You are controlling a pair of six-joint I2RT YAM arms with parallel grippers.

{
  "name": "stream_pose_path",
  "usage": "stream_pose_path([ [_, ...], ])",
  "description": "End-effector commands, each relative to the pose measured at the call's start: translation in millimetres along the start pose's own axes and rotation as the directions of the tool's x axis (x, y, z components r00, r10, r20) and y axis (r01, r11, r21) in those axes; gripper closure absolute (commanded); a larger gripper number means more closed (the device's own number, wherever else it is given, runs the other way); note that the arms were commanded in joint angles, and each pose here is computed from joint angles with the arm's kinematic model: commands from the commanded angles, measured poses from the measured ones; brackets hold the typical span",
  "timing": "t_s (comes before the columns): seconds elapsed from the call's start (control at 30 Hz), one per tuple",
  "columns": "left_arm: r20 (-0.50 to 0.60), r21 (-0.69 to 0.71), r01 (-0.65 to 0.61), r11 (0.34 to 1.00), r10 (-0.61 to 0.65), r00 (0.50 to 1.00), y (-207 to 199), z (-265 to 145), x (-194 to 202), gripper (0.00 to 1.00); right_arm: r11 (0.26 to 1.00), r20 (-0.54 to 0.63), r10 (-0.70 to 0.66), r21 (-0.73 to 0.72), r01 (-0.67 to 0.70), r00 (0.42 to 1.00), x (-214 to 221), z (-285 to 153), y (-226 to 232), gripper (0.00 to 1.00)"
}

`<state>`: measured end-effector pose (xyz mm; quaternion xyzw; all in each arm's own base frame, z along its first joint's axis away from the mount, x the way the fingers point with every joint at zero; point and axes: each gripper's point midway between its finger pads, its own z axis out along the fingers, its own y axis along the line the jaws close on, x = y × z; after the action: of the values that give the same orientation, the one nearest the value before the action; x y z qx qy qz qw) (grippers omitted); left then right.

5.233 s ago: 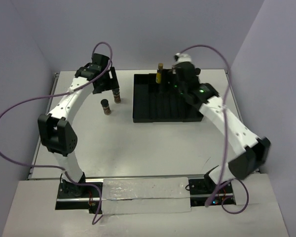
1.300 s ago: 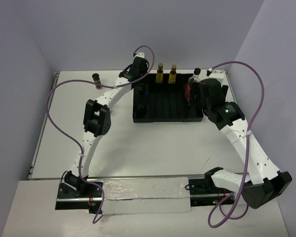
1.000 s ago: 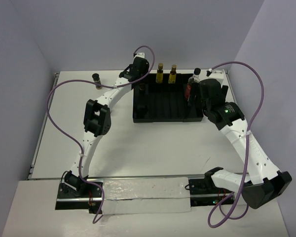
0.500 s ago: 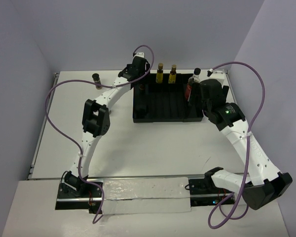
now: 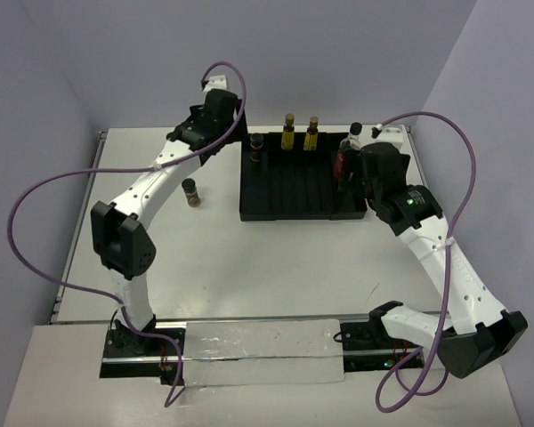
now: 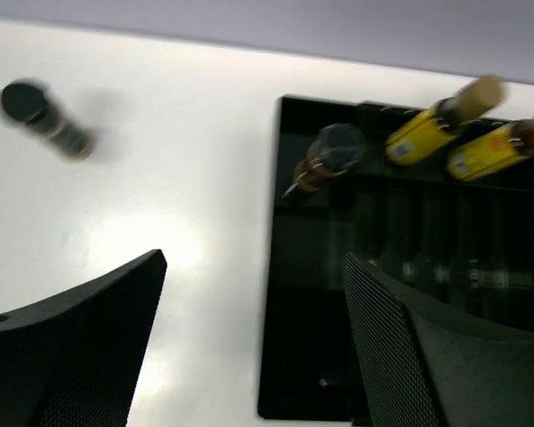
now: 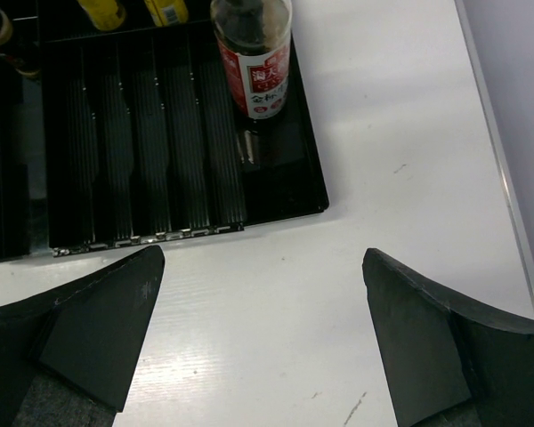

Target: Organize the condiment bottles

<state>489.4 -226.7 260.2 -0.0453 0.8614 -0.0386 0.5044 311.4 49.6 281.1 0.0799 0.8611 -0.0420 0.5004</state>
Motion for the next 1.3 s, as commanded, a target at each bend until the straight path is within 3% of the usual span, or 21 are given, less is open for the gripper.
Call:
stream_pose_path([
  [0.0,-0.105,-0.256,-0.009,0.967,-0.018,0.994,61,-9,50,0.1,0.998,0.015,0.017,-0.053,-0.016,1.0,-4,5,12,0.0],
  [0.3,-0.19,-0.3,0.103,0.948,-0.165,0.968,129,-7,94,0.04,0.997,0.014,0.019,-0.071,-0.018,1.0,-7,7,17,0.0],
  [0.63,-0.254,-0.285,0.12,0.951,-0.196,0.947,133,12,122,0.05,0.996,0.009,0.018,-0.089,-0.017,1.0,-7,8,22,0.0],
  [1.1,-0.29,-0.281,0.132,0.951,-0.215,0.933,135,24,139,0.26,0.996,0.01,0.018,-0.087,-0.017,1.0,-8,8,22,0.0],
  [1.27,-0.29,-0.3,0.122,0.946,-0.212,0.933,139,26,142,0.28,0.996,0.009,0.017,-0.087,-0.017,1.0,-8,8,22,0.0],
])
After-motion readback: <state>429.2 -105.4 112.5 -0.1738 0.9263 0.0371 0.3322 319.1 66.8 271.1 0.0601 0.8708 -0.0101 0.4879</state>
